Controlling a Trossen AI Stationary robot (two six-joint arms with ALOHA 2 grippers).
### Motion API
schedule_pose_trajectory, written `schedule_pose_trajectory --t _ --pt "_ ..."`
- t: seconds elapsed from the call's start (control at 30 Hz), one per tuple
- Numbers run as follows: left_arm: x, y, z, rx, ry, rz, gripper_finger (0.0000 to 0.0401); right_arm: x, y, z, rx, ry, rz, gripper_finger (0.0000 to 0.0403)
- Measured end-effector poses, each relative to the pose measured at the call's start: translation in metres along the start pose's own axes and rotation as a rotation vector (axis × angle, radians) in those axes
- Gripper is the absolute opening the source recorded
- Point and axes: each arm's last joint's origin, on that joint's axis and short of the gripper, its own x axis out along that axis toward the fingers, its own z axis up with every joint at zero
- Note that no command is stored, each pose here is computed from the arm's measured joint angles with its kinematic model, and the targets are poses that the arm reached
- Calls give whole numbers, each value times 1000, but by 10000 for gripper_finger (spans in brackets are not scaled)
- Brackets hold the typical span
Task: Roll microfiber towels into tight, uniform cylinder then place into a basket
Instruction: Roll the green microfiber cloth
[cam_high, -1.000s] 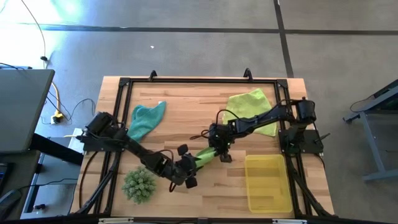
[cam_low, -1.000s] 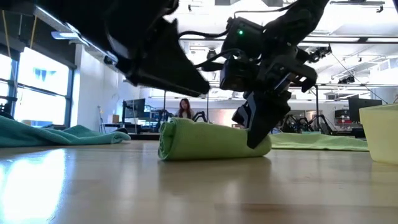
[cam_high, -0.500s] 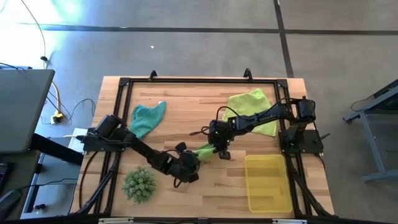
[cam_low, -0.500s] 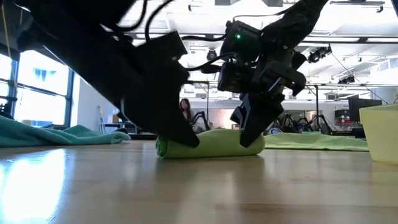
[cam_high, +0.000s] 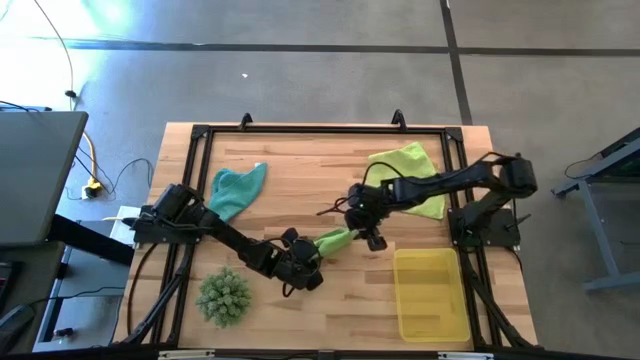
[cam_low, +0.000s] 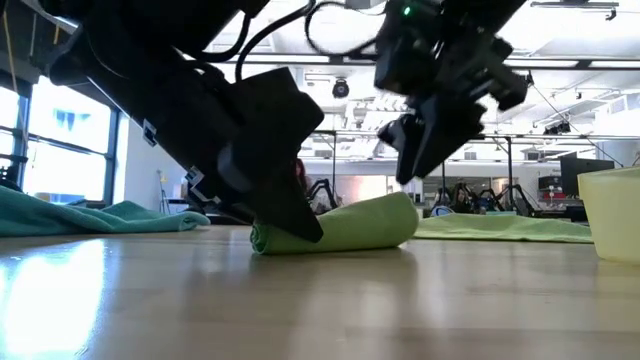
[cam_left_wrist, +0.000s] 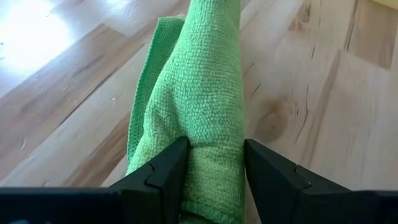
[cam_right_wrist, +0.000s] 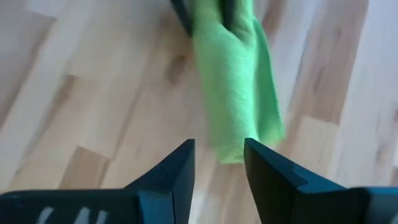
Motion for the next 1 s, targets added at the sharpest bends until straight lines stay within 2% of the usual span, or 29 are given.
schedule_pose_trajectory --t 0.1,0.2,0.27,0.37,0.43,0.53,0.8,1.0 --pt "0 0 0 -7 -1 2 147 1 15 4 -108 -47 16 129" --pt "0 0 0 -7 0 2 147 10 30 4 -294 -85 13 130" --pt "0 0 0 -7 -1 2 147 19 37 2 -428 -93 -31 130" --pt "0 0 -1 -7 -1 2 147 33 42 -3 -516 -69 -145 131" --pt "0 0 -1 -7 -2 2 147 39 42 -3 -539 -59 -214 132" --pt "0 0 -1 -8 -8 4 147 48 39 -6 -538 -31 -256 140" --pt "0 0 -1 -13 -18 2 147 72 34 -13 -533 4 -248 190" --pt "-9 -1 6 -9 -18 -27 147 82 25 -17 -512 11 -257 197"
